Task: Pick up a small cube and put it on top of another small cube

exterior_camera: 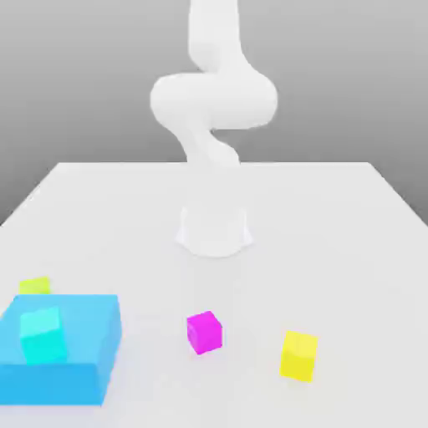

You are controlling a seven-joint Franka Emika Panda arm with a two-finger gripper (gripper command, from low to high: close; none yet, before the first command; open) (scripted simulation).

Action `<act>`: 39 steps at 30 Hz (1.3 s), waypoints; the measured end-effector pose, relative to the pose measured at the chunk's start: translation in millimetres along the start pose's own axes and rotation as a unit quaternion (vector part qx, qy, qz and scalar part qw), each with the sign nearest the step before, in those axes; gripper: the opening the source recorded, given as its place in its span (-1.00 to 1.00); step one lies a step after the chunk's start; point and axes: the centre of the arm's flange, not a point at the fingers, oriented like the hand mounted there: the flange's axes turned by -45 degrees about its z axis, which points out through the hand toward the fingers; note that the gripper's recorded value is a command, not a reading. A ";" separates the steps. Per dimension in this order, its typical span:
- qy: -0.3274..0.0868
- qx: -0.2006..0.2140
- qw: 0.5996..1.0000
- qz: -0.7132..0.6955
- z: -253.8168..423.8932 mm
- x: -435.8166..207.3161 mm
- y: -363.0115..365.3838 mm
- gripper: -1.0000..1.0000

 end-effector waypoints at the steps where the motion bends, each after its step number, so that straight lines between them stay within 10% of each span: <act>1: -0.018 -0.001 1.000 -0.012 26.4 -7.5 -0.1 0.00; 18: -0.326 0.080 0.923 -0.187 318.9 -322.3 2.1 0.00; 26: -0.343 0.089 0.914 -0.196 367.2 -385.7 -0.2 0.00; 27: -0.343 0.089 0.914 -0.196 370.5 -389.6 -0.3 -1.00; 39: -0.343 0.090 0.914 -0.195 345.2 -364.4 0.2 -1.00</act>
